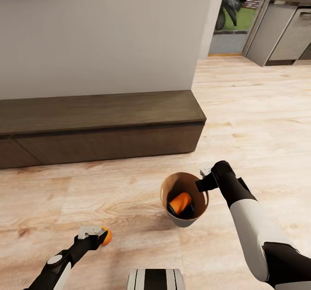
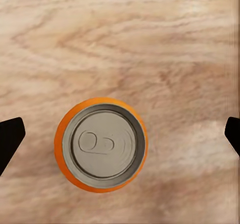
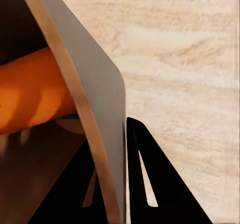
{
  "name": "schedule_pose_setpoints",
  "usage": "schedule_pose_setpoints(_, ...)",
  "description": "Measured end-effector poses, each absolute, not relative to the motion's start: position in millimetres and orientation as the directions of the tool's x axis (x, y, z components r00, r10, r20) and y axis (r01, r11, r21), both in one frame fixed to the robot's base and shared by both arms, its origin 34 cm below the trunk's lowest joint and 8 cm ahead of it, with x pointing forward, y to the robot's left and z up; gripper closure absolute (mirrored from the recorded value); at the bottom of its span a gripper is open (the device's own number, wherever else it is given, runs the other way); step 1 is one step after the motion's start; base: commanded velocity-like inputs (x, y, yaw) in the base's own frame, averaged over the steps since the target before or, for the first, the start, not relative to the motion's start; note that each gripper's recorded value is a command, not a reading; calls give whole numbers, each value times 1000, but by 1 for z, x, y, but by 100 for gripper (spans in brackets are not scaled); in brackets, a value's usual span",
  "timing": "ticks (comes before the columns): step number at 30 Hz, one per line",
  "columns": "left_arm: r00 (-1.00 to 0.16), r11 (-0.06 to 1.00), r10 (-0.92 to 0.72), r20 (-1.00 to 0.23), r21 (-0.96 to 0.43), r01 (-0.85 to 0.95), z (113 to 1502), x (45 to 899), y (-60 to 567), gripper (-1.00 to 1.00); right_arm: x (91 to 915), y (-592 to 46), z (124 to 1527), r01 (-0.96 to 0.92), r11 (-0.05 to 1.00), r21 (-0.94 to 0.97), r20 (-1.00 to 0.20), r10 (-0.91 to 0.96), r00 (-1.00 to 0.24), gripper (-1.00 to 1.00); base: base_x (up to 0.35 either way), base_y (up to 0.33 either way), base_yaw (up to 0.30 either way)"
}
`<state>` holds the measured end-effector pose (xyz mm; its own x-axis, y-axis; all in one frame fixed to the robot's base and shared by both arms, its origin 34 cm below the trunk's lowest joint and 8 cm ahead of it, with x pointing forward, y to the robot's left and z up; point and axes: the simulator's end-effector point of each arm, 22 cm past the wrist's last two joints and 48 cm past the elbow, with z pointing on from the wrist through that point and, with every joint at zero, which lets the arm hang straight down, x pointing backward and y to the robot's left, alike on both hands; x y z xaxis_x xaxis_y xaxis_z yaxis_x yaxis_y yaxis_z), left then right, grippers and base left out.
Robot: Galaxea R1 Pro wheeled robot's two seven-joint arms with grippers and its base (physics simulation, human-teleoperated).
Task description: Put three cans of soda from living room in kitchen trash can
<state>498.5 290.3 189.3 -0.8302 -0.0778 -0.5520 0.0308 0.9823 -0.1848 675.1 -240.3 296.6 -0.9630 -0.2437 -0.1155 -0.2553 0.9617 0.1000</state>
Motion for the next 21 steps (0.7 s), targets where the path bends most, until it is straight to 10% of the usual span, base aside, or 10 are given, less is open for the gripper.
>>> schedule_pose_setpoints(21,-830,982,-86,-552,-189,24,189,499,291,-100,715,-239,338,-258,963,77,-256,-231,-939,100,41,30,0)
